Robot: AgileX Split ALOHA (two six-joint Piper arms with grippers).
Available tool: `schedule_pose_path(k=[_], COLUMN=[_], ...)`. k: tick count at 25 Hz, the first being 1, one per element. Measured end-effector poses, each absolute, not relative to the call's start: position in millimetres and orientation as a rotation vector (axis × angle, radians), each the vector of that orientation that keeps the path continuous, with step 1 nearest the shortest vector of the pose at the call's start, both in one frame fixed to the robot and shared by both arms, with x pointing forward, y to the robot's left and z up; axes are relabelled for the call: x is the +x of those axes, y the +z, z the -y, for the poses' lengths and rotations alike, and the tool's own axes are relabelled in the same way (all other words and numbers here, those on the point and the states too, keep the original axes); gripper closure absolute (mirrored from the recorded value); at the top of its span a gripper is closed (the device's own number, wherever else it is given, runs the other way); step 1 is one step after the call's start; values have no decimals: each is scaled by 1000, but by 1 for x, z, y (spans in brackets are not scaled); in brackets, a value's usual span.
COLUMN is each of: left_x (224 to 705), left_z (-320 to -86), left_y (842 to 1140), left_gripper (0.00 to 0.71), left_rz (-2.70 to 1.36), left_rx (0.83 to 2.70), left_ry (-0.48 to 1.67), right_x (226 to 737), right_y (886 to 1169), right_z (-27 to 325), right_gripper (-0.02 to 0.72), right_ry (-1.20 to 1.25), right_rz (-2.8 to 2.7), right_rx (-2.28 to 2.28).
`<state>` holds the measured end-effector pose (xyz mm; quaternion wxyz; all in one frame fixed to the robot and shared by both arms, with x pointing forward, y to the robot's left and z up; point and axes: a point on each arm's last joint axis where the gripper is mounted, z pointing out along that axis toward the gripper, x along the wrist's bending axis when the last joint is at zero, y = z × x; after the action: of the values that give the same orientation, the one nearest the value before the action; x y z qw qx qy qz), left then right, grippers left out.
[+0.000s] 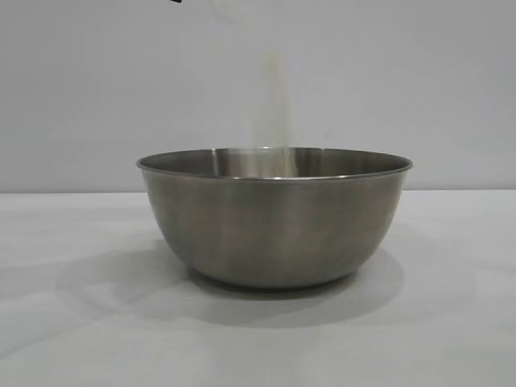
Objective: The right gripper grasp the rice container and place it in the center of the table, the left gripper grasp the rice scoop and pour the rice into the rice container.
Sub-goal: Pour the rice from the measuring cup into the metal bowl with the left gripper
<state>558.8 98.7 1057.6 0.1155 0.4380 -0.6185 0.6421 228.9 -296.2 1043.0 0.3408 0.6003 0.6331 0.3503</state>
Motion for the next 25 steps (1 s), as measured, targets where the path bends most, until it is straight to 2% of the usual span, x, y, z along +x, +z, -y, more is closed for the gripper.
schedule_pose_path(k=[11,13,16,19,23,25], left_x=[560,562,568,577,592,592], left_z=[-100,-100,-101,-103,-108,-113], left_y=[1055,1057,1059,1054,1029,1012], left_gripper=[710,710,710,710,710,710], left_rz=[1892,1783,1335,765,48,-169], left_rx=[1284,1348,1551,1707,1802,1801], left_ry=[1893,1876,1759,1500,1113,1003], right_x=[229,229,229,229,229,229], right_y=[1043,1043,1043,1043,1043,1043], right_z=[296,296,296,296,296,296], right_gripper=[317,317,317,317,317,317], right_ry=[911,911,911,911,911,911], right_rz=[-1647,-1647,-1647,-1647,-1647,-1647], right_rx=[1562,1562,1562,1562,1562,1562])
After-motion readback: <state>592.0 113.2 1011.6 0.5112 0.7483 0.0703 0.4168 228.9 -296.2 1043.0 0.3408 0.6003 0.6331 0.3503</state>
